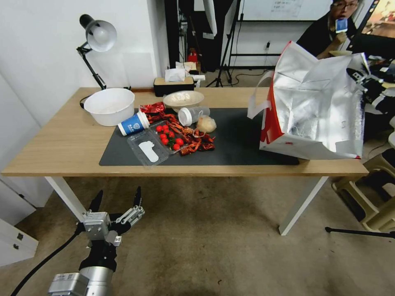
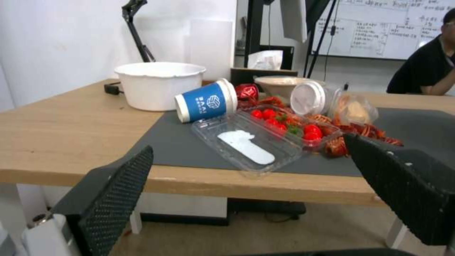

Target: Pick up the food delivery bag from the floor and place it on the table.

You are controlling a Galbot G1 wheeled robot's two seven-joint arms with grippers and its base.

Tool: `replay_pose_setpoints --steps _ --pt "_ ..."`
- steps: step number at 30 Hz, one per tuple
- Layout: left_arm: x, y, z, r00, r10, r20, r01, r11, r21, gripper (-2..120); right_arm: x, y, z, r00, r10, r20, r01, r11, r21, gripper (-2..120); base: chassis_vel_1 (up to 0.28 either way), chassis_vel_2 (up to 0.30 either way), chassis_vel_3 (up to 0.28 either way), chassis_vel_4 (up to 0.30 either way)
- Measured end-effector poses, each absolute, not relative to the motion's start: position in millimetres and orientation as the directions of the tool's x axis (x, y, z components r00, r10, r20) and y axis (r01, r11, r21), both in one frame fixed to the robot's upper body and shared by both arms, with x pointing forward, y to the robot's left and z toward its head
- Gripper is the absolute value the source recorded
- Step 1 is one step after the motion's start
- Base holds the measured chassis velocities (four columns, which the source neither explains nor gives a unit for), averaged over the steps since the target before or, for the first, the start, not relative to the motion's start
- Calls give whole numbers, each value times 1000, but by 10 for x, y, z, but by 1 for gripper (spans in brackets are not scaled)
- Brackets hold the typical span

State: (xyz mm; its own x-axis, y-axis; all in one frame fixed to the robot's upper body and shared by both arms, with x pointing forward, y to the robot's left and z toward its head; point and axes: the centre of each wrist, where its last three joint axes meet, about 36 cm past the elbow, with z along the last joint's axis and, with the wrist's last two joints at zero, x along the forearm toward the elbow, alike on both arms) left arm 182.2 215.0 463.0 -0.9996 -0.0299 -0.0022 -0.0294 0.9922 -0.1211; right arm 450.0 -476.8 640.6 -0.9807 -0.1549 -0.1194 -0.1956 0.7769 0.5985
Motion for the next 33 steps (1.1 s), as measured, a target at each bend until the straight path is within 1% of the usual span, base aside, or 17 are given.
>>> replay_pose_setpoints --steps 4,11,26,27,29,30,31,33 --pt "1813 2145 4625 -1000 -30 -5 -30 992 -121 100 4514 -4811 6406 -981 -154 -117 -193 776 600 0 0 0 0 0" --pt "1808 2145 4623 -1000 -30 -9 -29 993 -119 100 4526 -4861 6412 -973 -186 -134 -229 771 594 0 0 0 0 0" --pt "1807 2145 4615 -999 -32 -13 -30 993 -118 100 4531 -4887 6404 -977 -172 -128 -214 786 579 0 0 0 0 0" --pt "1807 2145 4613 -999 -33 -13 -31 993 -118 100 4531 -4887 6405 -977 -172 -128 -214 787 579 2 0 0 0 0" --pt "1808 2141 4605 -999 -35 -17 -33 992 -120 100 4534 -4891 6417 -977 -167 -131 -212 789 576 14 0 0 0 0" --pt "1808 2140 4604 -999 -36 -19 -33 992 -120 100 4535 -4892 6420 -977 -166 -132 -212 789 577 17 0 0 0 0" --pt "1808 2140 4604 -999 -36 -19 -33 992 -120 100 4535 -4892 6420 -977 -166 -132 -212 789 577 17 0 0 0 0" --pt "1807 2137 4603 -999 -36 -20 -33 992 -121 100 4536 -4893 6425 -977 -166 -134 -213 789 576 22 0 0 0 0"
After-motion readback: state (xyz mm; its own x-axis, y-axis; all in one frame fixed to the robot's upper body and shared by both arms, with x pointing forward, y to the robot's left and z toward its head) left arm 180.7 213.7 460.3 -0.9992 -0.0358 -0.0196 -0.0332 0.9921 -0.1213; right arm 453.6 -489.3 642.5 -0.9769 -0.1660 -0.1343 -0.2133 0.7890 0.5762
